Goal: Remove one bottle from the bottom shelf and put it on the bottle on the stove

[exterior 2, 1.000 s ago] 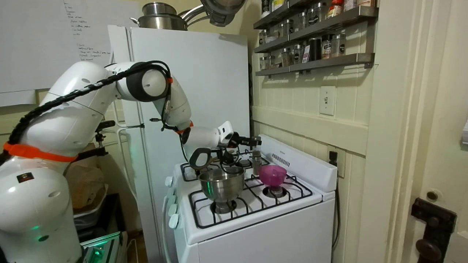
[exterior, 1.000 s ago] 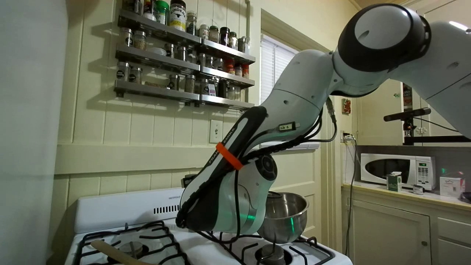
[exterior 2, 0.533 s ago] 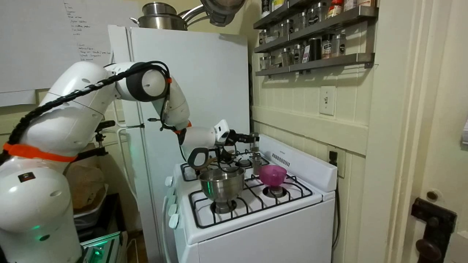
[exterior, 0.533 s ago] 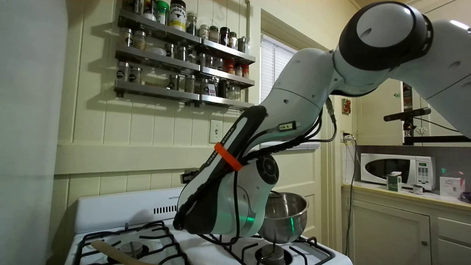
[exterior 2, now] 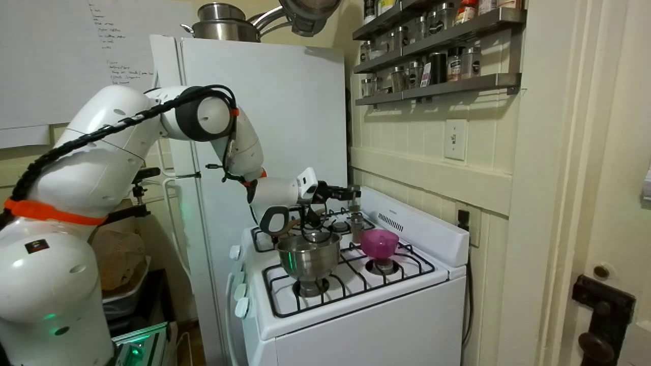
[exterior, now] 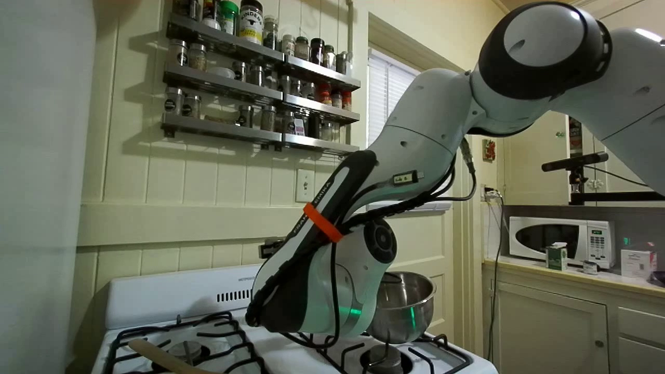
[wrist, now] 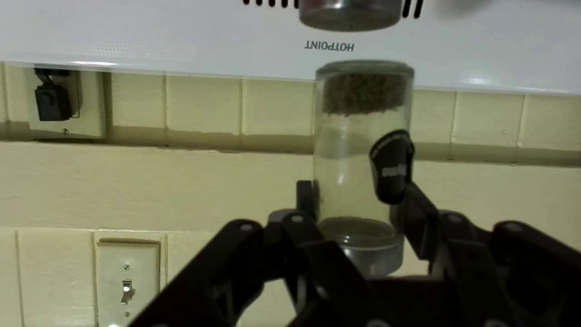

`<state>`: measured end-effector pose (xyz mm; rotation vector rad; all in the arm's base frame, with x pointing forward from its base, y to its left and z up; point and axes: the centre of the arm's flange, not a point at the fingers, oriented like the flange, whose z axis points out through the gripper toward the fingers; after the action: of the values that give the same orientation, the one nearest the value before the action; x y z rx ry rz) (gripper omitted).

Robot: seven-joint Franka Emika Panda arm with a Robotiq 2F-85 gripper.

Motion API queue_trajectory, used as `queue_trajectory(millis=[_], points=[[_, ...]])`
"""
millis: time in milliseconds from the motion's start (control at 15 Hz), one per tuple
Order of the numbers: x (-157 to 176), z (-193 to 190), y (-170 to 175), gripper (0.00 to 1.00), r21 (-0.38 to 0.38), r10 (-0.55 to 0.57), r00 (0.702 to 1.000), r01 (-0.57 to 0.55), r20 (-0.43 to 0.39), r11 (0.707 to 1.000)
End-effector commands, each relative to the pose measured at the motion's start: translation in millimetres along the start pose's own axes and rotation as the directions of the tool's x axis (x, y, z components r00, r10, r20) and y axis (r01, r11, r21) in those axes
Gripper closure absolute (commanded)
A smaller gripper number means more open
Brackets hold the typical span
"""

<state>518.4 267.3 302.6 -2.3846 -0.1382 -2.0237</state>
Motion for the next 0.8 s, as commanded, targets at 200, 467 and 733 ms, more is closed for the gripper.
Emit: queue_trajectory(millis=[200,467,733], points=[[-2.2,-7.8,1.2,0.75,-0.043,0.026,1.000,-0.025,0.002,0.999],[-5.1,-7.0,1.9,0.75,-0.049,0.038,0.999,-0.038,0.013,0.998],[-7.3,-6.2,2.5,0.75,-0.047,0.041,0.999,-0.040,0.020,0.998]])
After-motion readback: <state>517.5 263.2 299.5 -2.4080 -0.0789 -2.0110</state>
